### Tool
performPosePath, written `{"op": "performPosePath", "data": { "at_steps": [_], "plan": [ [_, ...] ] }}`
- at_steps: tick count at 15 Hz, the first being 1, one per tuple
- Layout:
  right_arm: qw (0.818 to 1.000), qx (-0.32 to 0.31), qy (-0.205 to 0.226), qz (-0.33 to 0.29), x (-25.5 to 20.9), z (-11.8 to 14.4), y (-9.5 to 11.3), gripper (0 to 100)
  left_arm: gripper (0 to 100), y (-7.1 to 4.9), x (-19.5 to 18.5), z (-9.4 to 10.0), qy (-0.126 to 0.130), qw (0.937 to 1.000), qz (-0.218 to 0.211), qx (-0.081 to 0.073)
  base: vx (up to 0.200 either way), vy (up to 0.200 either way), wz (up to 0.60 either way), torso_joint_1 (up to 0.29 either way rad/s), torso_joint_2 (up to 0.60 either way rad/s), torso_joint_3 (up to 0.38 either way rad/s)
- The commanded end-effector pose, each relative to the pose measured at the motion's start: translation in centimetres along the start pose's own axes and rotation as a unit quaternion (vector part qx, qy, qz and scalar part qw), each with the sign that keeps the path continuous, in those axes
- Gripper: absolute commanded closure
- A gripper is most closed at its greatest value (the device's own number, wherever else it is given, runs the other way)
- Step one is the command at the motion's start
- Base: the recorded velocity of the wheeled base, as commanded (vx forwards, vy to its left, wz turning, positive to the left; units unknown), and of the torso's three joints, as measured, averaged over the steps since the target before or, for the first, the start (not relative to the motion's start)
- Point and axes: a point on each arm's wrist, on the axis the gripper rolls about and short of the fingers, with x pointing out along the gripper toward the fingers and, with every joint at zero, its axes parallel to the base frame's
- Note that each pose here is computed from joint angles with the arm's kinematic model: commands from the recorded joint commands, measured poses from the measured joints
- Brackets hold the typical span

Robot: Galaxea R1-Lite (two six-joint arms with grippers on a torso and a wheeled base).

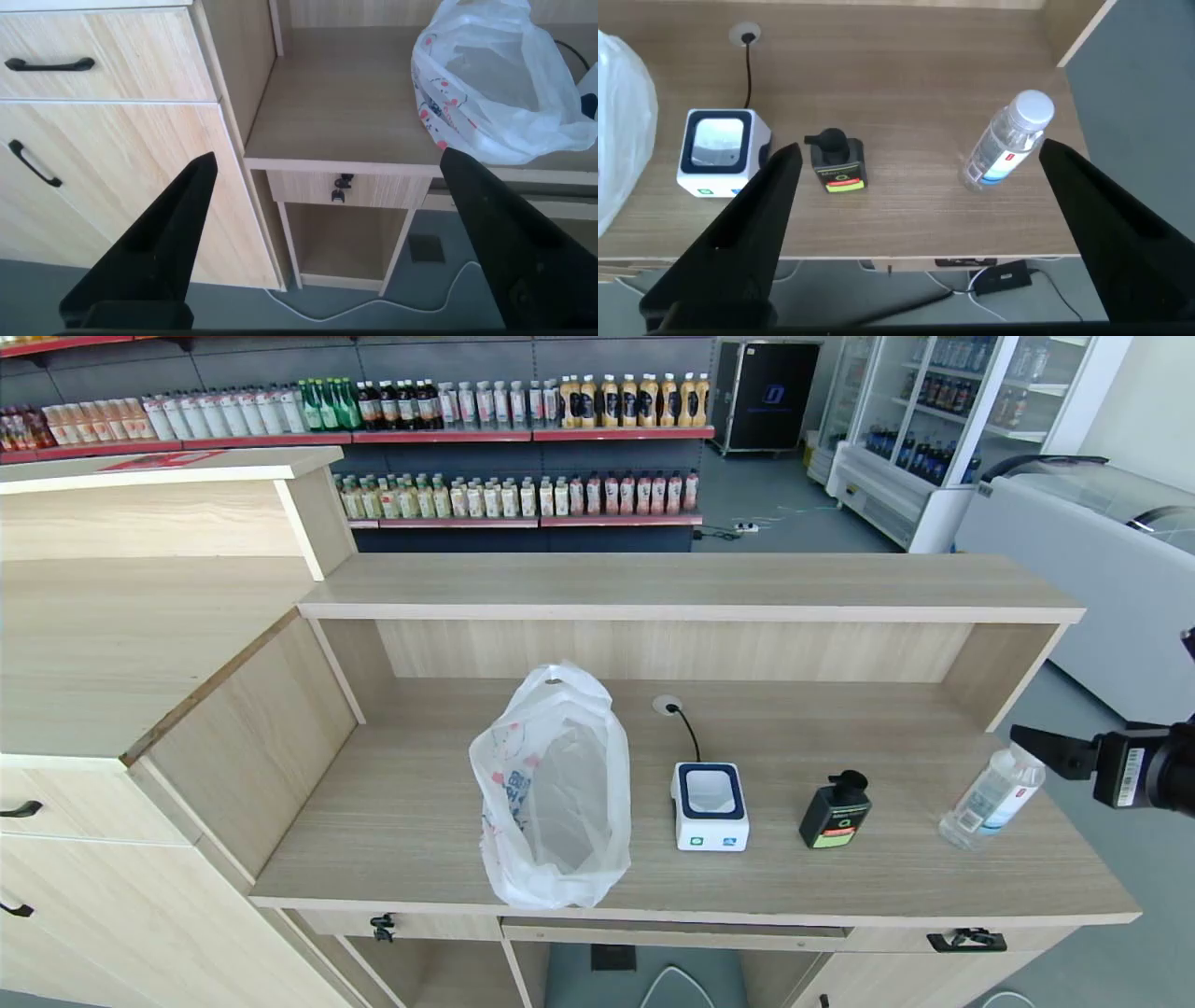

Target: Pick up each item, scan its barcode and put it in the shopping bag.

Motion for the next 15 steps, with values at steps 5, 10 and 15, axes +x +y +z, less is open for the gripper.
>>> {"op": "performPosePath", "data": {
  "at_steps": [5,10,15],
  "plan": [
    [0.992,-0.033,0.115,0.030,4.6,-6.6,-2.4,0,0,0.0,0.0,0.0,0.000,1.0000,0.000,0.000,0.000,0.000,0.00,0.000,0.00,0.000],
    [0.988,-0.039,0.140,0.050,6.1,-9.2,-4.3,0,0,0.0,0.0,0.0,0.000,1.0000,0.000,0.000,0.000,0.000,0.00,0.000,0.00,0.000],
    [0.983,-0.032,0.146,0.110,10.0,-10.4,-5.0,0,0,0.0,0.0,0.0,0.000,1.0000,0.000,0.000,0.000,0.000,0.00,0.000,0.00,0.000]
  ]
}}
